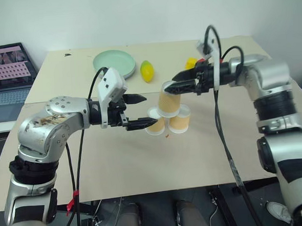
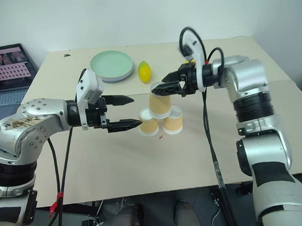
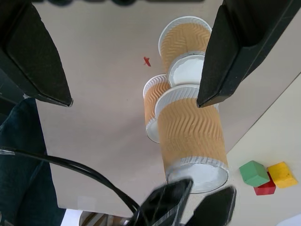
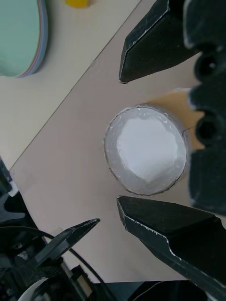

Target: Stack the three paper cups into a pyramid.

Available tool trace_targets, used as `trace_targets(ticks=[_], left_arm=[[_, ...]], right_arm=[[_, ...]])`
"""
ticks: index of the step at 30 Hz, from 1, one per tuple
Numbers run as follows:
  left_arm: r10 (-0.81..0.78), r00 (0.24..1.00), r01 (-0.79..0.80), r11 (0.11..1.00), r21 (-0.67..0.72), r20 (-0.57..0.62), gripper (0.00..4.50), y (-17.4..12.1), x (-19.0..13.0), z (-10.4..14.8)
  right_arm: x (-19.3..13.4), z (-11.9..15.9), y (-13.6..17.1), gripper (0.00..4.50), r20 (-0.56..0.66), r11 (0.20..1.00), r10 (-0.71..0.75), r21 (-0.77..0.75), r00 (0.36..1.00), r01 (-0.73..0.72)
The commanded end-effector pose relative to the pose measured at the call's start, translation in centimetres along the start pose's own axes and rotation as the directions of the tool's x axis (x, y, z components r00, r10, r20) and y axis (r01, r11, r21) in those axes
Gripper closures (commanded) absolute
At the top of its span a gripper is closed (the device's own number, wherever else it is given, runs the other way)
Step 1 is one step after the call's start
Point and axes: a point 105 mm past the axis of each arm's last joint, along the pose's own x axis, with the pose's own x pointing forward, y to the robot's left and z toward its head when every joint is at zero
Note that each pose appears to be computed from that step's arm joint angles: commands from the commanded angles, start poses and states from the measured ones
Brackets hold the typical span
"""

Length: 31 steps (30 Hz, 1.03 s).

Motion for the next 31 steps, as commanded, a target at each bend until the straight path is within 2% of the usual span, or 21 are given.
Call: trace_targets(ticks=[1, 7, 9, 12, 16, 18, 24, 31], left_arm=[[0.006, 1.0, -0.007, 0.999, 0.043, 0.025, 0.0, 0.0, -0.3, 0.9], [0.044, 0.999, -0.045, 0.999, 0.026, 0.025, 0.0, 0.5, -1.0, 0.7], [0.07, 0.996, -0.071, 0.997, 0.007, 0.046, 0.0, 0.8, -1.2, 0.6], [0.15, 0.986, -0.149, 0.988, -0.031, 0.071, 0.0, 1.8, -1.9, -0.3], [0.296, 0.953, -0.289, 0.953, -0.092, 0.072, 0.0, 3.6, -3.1, -2.2], [0.35, 0.935, -0.342, 0.933, -0.113, 0.057, 0.0, 3.7, -3.6, -3.7], [0.41, 0.911, -0.399, 0.905, -0.149, 0.054, 0.0, 2.9, -3.5, -6.2], [0.432, 0.901, -0.416, 0.887, -0.199, 0.043, 0.0, 2.5, -2.5, -7.5]], right_arm=[[-4.3, 4.3, 0.6, 0.05, 0.145, 0.997, -0.025, -0.065, 0.989, 0.034], [-10.6, 2.9, -1.7, 0.05, 0.188, 0.965, -0.247, -0.038, 0.951, 0.259], [-12.5, 1.6, -2.6, 0.05, 0.176, 0.933, -0.342, -0.054, 0.923, 0.356], [-15.7, -2.0, -3.8, 0.05, 0.145, 0.861, -0.496, -0.048, 0.856, 0.507], [-18.0, -7.0, -3.8, 0.05, 0.085, 0.791, -0.609, -0.018, 0.789, 0.612], [-17.9, -9.3, -2.5, 0.05, 0.072, 0.78, -0.62, -0.048, 0.781, 0.624], [-16.5, -13.4, -0.1, 0.05, 0.05, 0.778, -0.623, -0.058, 0.781, 0.625], [-13.7, -13.8, 0.7, 0.05, 0.083, 0.8, -0.594, -0.044, 0.8, 0.599]])
